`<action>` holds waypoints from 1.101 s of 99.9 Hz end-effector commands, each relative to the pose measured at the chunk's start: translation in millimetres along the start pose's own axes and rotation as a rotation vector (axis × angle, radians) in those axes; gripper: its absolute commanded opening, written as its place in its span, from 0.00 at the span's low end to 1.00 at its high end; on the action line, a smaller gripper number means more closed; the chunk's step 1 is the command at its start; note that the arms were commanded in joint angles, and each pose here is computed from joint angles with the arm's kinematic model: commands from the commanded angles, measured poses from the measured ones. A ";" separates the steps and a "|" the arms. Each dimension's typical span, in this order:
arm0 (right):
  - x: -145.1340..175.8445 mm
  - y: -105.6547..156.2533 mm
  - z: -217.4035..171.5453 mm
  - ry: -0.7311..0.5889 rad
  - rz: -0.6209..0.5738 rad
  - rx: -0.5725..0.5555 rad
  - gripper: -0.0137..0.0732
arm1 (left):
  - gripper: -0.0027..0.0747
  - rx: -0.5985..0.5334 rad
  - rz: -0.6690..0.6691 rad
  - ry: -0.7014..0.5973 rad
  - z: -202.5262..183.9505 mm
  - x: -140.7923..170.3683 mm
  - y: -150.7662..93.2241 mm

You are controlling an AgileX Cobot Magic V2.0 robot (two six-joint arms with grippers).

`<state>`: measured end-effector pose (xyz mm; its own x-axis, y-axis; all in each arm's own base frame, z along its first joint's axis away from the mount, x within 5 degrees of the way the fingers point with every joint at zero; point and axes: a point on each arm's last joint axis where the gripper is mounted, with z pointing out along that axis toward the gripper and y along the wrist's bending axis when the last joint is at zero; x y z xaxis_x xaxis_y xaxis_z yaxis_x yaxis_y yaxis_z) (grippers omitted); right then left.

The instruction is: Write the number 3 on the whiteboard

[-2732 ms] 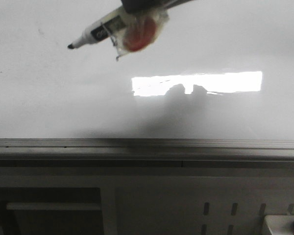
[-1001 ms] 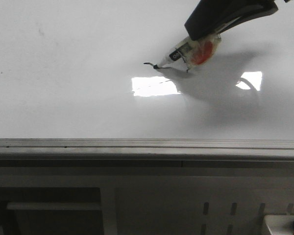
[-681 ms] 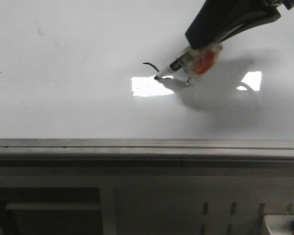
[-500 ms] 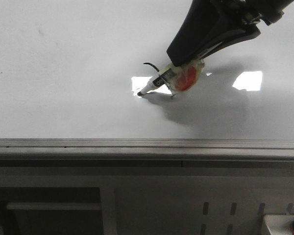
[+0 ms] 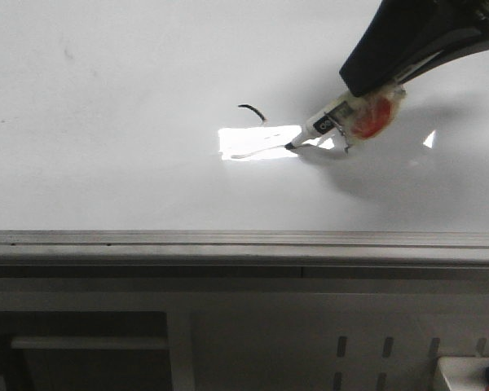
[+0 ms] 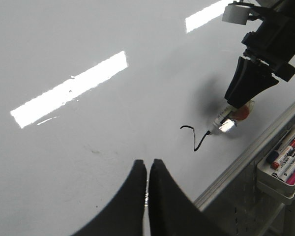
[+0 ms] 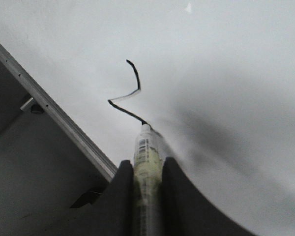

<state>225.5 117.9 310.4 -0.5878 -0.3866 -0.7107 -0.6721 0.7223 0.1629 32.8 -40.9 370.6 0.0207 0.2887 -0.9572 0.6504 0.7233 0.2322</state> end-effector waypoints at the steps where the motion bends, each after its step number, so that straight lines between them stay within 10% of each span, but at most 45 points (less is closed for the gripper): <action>1: -1.6 -7.9 -6.3 -0.029 -0.042 0.078 0.10 | 0.01 -0.042 -0.026 -0.086 -1.7 -12.7 4.9; 52: 15.2 18.8 46.8 0.008 -0.012 -0.014 0.10 | 0.01 -0.042 -0.026 -0.086 -1.7 -12.7 4.9; 88: -39.3 58.2 -54.3 -0.212 -0.168 -0.121 0.10 | 0.02 -0.034 -0.037 -0.067 4.2 -12.4 6.2; 110: -51.0 82.0 -92.7 -0.197 -0.378 -0.222 0.10 | 0.50 0.127 -0.077 0.007 40.4 -16.3 5.0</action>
<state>171.0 142.9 405.2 -0.3087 -0.4387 -0.8439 -0.8696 0.4897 0.0634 54.2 -56.6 366.8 -0.0492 0.2971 -0.9536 0.7105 0.6814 0.1756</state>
